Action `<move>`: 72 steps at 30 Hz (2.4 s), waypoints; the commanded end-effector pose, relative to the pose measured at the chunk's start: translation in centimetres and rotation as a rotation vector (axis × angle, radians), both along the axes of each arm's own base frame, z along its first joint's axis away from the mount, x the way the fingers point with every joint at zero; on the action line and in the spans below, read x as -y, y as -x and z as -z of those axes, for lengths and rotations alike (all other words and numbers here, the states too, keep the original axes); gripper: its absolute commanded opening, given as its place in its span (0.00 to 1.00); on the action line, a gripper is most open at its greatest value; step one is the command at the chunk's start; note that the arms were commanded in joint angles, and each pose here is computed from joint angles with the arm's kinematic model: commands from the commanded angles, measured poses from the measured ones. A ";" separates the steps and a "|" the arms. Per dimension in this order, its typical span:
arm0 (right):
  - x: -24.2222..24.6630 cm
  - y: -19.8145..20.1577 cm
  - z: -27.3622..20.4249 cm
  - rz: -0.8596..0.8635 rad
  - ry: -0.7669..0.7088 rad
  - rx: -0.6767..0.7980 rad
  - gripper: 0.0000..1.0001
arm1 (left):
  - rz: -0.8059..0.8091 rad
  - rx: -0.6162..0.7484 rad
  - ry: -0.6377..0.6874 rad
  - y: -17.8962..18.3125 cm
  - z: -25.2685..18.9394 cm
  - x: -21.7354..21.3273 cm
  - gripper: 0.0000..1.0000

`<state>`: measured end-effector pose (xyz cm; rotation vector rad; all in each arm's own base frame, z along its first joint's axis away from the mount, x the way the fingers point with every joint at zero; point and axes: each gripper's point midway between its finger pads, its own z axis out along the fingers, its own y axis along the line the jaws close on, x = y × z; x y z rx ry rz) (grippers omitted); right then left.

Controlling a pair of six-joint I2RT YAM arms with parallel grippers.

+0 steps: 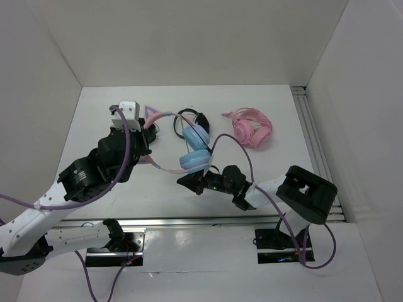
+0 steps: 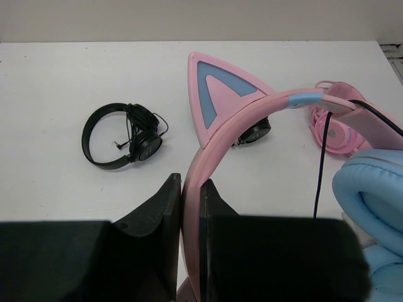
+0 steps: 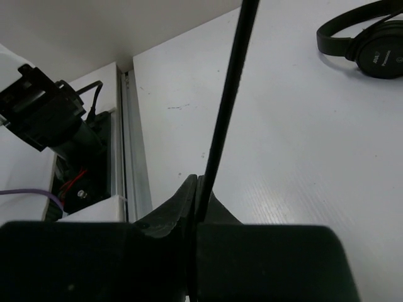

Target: Wrap the headphones

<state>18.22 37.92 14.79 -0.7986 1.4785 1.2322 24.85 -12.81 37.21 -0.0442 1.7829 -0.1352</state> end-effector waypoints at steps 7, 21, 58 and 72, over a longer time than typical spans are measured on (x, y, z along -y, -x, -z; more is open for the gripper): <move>-0.1 1.0 -2.0 -0.044 -0.027 0.014 0.35 | -0.149 0.300 0.514 -0.2 -9.5 -2.3 0.00; 0.7 -1.1 -1.7 -0.017 -0.099 -0.037 0.19 | -0.166 0.338 0.610 1.5 -10.0 -4.7 0.00; 23.3 -10.1 -19.5 1.061 0.206 0.129 0.00 | 0.002 0.342 0.758 1.5 -11.6 -0.9 0.00; 29.2 -15.1 -5.4 1.319 0.392 -0.262 0.21 | 0.095 0.385 0.771 2.3 -17.8 -0.2 0.00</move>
